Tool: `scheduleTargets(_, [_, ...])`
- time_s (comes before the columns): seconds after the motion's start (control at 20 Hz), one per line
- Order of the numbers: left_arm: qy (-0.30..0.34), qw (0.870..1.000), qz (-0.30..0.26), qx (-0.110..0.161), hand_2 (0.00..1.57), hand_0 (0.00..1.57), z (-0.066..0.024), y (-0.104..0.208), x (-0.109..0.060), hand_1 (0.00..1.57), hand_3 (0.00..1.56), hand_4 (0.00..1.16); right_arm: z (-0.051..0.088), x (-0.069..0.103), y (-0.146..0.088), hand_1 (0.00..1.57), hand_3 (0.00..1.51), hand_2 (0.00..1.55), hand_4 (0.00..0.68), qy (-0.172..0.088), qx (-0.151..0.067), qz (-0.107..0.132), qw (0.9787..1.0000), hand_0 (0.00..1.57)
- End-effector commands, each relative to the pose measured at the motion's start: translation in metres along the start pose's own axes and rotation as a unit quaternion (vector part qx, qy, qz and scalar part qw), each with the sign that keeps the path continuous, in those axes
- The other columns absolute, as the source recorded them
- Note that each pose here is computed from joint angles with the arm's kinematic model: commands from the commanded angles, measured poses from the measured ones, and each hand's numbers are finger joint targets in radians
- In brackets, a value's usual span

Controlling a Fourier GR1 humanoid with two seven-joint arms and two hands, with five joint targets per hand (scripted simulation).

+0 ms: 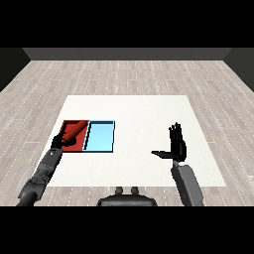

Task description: Pick the red can and put it in the red box

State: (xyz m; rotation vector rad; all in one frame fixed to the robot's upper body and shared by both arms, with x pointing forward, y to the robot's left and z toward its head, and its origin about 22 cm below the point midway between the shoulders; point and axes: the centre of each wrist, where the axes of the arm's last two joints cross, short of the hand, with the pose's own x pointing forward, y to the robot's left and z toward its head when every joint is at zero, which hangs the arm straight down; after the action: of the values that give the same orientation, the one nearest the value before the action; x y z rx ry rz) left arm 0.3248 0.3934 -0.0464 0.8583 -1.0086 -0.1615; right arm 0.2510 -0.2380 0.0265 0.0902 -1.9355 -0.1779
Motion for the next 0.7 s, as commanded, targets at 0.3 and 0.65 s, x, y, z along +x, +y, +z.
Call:
scheduleTargets(0.3, [0.043, 0.994, -0.069, -0.072, 0.0, 0.0, -0.0023, -0.007, -0.007, 0.0, 0.0, 0.0, -0.002, -0.024, 0.004, 0.0, 0.0, 0.0, 0.0, -0.009, 0.002, -0.011, 0.9999, 0.0])
scheduleTargets(0.65, [-0.124, 0.96, 0.251, -0.009, 0.0, 0.0, -0.0158, 0.012, 0.042, 0.0, 0.0, 0.0, -0.005, -0.009, -0.004, 0.0, 0.0, 0.0, 0.0, -0.018, 0.009, -0.023, 0.9995, 0.0])
